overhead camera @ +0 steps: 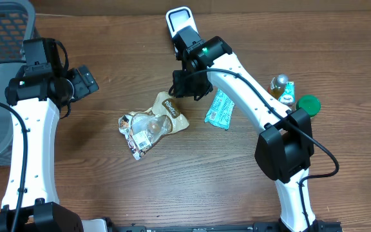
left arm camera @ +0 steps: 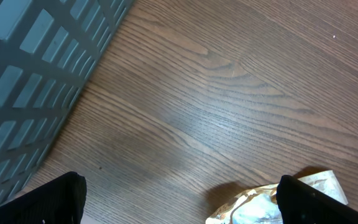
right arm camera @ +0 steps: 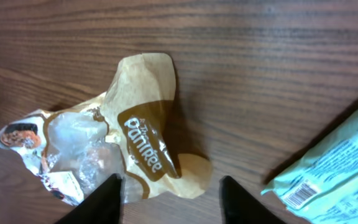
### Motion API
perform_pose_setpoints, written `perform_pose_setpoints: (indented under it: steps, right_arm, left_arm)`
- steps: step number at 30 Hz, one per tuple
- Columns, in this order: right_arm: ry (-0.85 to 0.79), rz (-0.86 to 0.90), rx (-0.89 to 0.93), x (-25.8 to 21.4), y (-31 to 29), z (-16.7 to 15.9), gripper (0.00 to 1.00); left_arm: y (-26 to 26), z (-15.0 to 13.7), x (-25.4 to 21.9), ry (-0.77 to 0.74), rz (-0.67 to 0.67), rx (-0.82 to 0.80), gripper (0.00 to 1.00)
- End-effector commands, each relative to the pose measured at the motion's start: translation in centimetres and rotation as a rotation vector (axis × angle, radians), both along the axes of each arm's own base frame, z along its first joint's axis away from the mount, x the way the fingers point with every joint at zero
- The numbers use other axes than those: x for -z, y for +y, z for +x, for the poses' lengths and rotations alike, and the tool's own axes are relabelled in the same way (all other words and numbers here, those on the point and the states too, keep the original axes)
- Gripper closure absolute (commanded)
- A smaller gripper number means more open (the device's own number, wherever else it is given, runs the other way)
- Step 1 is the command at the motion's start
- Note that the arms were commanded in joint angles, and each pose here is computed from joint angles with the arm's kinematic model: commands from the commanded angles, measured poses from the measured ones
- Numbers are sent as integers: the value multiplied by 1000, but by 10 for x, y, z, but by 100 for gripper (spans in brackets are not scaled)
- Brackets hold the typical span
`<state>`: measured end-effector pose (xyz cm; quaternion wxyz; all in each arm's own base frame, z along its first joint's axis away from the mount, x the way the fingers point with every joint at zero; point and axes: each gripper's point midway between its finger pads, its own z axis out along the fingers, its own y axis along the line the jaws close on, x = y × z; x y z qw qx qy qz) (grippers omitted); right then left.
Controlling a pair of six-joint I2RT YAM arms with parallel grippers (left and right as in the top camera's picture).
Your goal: Scan the item barcode
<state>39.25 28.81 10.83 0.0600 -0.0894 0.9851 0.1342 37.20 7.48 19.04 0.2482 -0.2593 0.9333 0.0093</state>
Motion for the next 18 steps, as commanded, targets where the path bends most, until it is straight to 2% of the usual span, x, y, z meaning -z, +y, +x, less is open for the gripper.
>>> perform_pose_setpoints:
  steps: [1, 10, 12, 13, 18]
  right_arm:
    - [-17, 26, -11, -18, -1, -4, 45]
    - [-29, 27, -2, -29, -14, 4, 40]
    - [-18, 18, 8, -31, -22, 5, 28]
    - [-11, 11, 4, -30, -26, 4, 26]
    - [40, -11, 32, -27, -55, 6, 21]
  left_arm:
    - [1, 1, -6, -15, 11, 8, 1]
    - [1, 1, -6, -15, 11, 8, 0]
    - [1, 1, -6, -15, 11, 8, 1]
    - [1, 1, -6, -15, 11, 8, 0]
    - [1, 1, -6, -15, 11, 8, 0]
